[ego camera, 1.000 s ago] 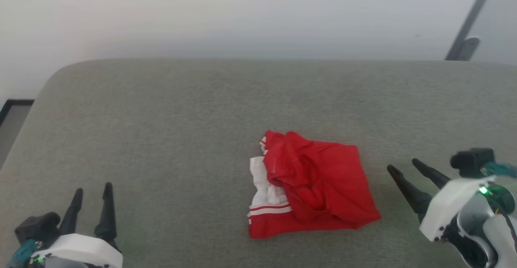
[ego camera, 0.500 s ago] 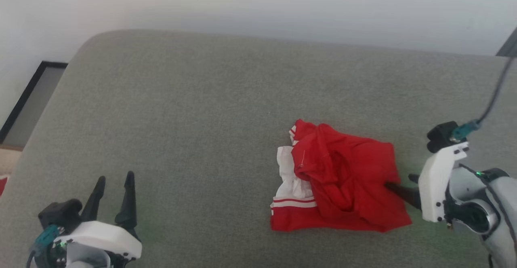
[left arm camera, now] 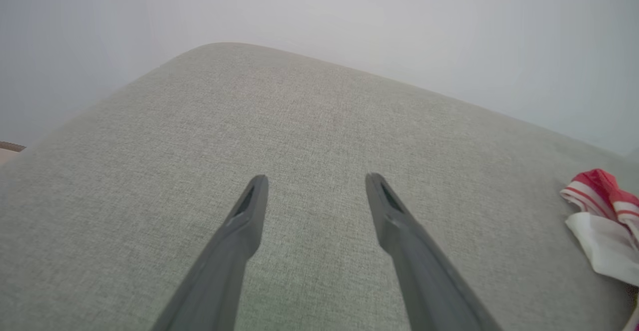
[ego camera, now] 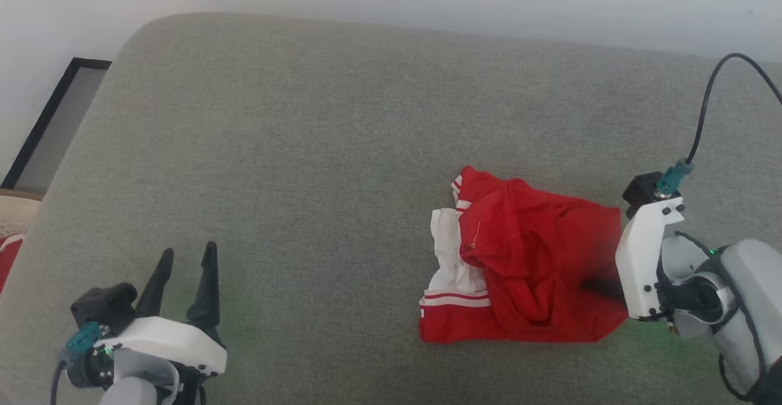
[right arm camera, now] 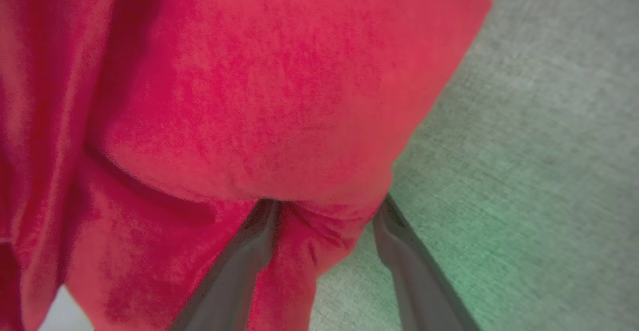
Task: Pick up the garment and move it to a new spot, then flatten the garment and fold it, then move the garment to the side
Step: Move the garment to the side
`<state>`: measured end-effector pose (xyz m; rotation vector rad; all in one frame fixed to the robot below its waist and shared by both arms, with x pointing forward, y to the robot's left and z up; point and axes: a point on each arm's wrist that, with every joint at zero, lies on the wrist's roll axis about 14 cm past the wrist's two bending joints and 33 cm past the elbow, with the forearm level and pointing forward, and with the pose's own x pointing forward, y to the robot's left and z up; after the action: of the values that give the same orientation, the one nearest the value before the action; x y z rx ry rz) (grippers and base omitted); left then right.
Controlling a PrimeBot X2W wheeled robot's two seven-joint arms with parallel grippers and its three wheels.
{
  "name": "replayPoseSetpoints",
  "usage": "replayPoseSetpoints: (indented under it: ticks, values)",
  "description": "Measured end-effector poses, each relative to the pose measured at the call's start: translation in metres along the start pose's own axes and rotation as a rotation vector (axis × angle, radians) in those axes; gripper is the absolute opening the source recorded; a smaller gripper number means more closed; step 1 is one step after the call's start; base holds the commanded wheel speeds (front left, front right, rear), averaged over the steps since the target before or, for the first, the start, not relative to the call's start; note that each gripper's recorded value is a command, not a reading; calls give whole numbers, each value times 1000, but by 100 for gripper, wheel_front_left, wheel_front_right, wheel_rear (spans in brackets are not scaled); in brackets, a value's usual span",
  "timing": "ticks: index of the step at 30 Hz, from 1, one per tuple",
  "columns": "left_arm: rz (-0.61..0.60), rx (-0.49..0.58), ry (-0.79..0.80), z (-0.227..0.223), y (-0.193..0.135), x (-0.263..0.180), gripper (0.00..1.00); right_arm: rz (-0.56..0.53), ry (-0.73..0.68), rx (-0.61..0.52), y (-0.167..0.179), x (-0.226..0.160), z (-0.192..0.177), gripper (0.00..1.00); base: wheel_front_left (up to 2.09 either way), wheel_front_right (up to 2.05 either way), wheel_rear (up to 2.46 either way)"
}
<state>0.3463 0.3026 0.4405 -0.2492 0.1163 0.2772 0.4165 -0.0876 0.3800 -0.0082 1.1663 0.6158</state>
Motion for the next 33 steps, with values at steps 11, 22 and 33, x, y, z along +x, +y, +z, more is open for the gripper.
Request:
replayPoseSetpoints:
  ticks: [11, 22, 33]
  values:
    - [-51, 17, -12, 5, -17, 20, 100, -18, -95, 24, -16, -23, 13, 0, 0, 0, 0]
    - [-197, 48, -4, 1, -69, 58, 100, -243, -222, 145, -107, -86, 5, 0, 0, 0, 0]
    - [-387, 74, 7, -10, -144, 94, 100, -527, -317, 213, -193, -160, -16, 0, 0, 0, 0]
